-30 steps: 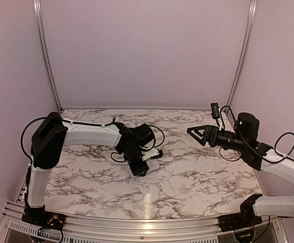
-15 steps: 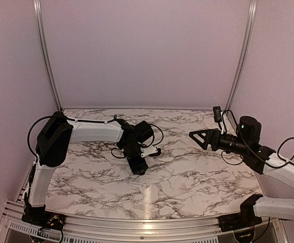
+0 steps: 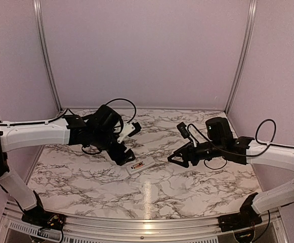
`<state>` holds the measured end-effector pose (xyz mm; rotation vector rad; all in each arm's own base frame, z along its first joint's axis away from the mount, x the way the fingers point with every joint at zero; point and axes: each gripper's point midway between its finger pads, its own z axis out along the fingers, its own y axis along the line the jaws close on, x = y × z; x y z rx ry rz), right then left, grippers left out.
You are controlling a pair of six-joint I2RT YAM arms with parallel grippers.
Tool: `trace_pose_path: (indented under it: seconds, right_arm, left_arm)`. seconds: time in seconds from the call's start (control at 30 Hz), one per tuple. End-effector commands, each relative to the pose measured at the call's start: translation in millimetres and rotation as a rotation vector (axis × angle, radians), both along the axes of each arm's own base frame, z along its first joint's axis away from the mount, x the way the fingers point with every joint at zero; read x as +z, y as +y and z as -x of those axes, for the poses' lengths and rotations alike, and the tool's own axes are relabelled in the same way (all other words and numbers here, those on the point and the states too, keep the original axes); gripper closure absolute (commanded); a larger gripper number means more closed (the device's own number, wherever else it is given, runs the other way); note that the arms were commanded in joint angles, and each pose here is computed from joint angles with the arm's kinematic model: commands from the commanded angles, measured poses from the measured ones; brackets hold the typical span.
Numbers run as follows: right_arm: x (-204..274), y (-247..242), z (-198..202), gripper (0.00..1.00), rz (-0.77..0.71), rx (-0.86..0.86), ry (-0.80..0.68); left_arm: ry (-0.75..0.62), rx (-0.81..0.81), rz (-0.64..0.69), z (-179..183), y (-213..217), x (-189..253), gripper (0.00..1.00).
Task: Load the batteries into the remote control
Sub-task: Place the remote control without the battery cover at the center of the board, then pick up the battery cover from the center of the board.
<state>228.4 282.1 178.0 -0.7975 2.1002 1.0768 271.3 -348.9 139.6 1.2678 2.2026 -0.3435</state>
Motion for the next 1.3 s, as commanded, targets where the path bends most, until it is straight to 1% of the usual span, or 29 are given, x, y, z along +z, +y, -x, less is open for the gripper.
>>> trace_pose_path:
  seconds: [0.0,0.03,0.1,0.17,0.23,0.3,0.37,0.47,0.57,0.8,1.07,1.17,1.27]
  right_arm:
    - [-16.0,15.9,2.9,0.36,0.116,0.037,0.007]
    - [-19.0,16.3,0.8,0.38,0.121,0.027,0.021]
    - [-21.9,16.1,-3.7,0.40,0.121,0.001,0.035]
    - [-20.2,15.4,-9.0,0.40,0.100,-0.015,0.042]
    - [-16.9,13.4,-13.1,0.40,0.065,-0.027,0.058]
    - [-15.7,7.4,-17.9,0.40,0.043,-0.049,0.069]
    - [-13.3,-1.4,-21.7,0.40,0.019,-0.074,0.073]
    - [-10.9,-12.3,-24.2,0.40,-0.021,-0.101,0.076]
    - [-11.3,-15.7,-22.5,0.40,-0.027,-0.104,0.077]
    - [-12.1,-19.7,-20.2,0.41,-0.036,-0.107,0.067]
    - [-16.6,-22.8,-20.0,0.41,-0.029,-0.111,0.063]
    - [-19.4,-23.3,-21.0,0.41,-0.024,-0.114,0.071]
    - [-21.0,-23.2,-21.2,0.40,-0.021,-0.114,0.074]
  left_arm:
    - [-0.006,0.132,0.344,6.5,-3.9,31.9,0.14]
    - [0.013,0.167,0.382,10.3,-0.5,30.0,0.20]
    - [0.063,0.198,0.390,24.9,0.6,16.0,0.30]
    - [0.086,0.256,0.354,32.0,0.7,1.2,0.38]
    - [0.087,0.294,0.283,38.7,-4.5,-10.8,0.42]
    - [0.107,0.317,0.224,47.5,-13.9,-24.6,0.44]
    - [0.143,0.335,0.194,55.0,-24.9,-35.9,0.46]
    - [0.206,0.368,0.185,63.1,-39.7,-49.1,0.47]
    - [0.244,0.388,0.162,68.6,-48.9,-62.0,0.49]
    - [0.270,0.410,0.083,73.6,-55.5,-83.6,0.58]
    - [0.302,0.417,0.044,75.9,-59.3,-103.5,0.69]
    - [0.303,0.418,0.020,75.6,-59.9,-112.9,0.70]
    - [0.310,0.416,0.005,76.1,-61.1,-120.7,0.73]
